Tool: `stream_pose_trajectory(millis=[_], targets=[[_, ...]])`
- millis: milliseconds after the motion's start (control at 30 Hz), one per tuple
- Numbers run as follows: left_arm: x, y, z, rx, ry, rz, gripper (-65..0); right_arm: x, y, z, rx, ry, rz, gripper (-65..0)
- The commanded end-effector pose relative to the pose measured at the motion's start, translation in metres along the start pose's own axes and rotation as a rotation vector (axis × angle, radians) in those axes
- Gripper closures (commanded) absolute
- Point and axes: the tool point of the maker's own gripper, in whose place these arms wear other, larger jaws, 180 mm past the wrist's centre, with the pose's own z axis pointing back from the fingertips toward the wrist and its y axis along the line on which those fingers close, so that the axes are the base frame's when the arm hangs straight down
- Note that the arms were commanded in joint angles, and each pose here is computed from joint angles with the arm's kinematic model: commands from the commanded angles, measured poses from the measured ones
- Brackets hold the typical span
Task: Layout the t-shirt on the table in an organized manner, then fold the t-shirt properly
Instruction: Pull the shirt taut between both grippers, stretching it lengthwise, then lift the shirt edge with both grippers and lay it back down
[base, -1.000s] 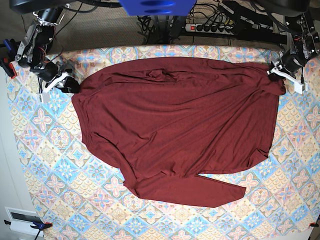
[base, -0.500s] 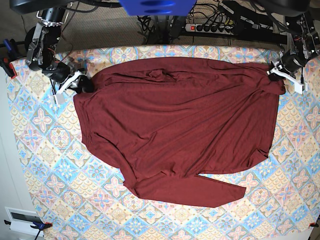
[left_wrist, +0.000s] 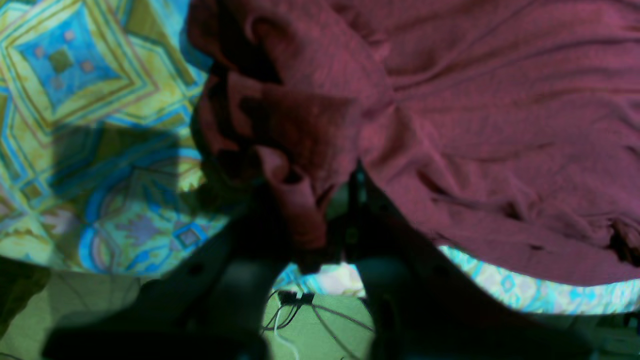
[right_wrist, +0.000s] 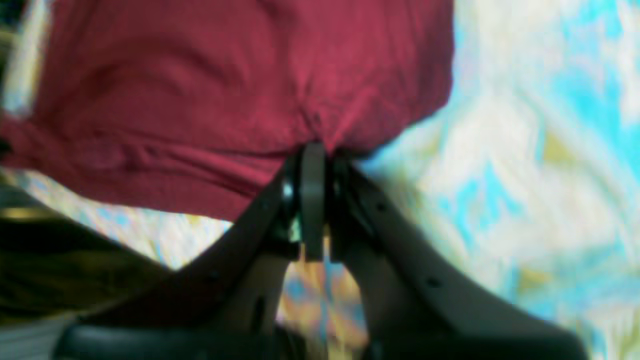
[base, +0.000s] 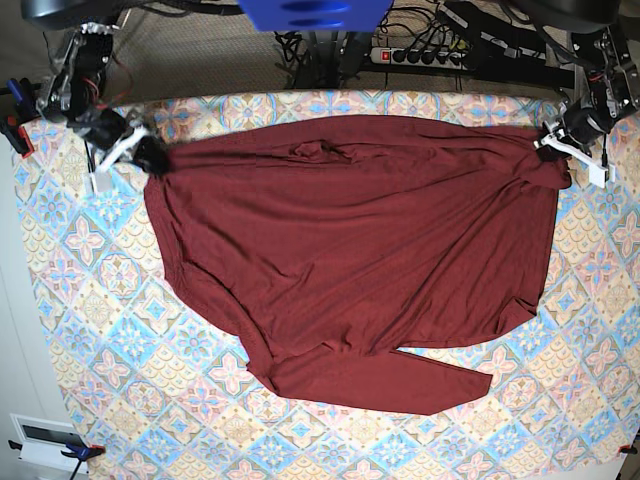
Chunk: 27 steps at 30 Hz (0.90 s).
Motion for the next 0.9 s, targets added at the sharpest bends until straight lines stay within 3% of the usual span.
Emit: stream_pose_trajectory(millis=[0,433,633,867], targets=[[0.017,0.004,0.010,0.013,-0.029,-0.047,0.0,0.025,0.004,0.009,0.010,-0.074,0.046,0.0],[0.024,0.001,0.017,-0.025,-0.023,-0.184,0.0,0.006,0.009,0.035,-0.033,-0.006,0.100,0.0],[0.027,-0.009,0.021,-0.099,-0.068,-0.091,0.0,0.009,0.006,0.053,-0.079,-0.019,0.125,0.0],[0.047,-0.001,0.037,-0.117,-0.182,0.016,0.0,0.012,0.009,0.054,-0.078,-0.023,0.137,0.0]])
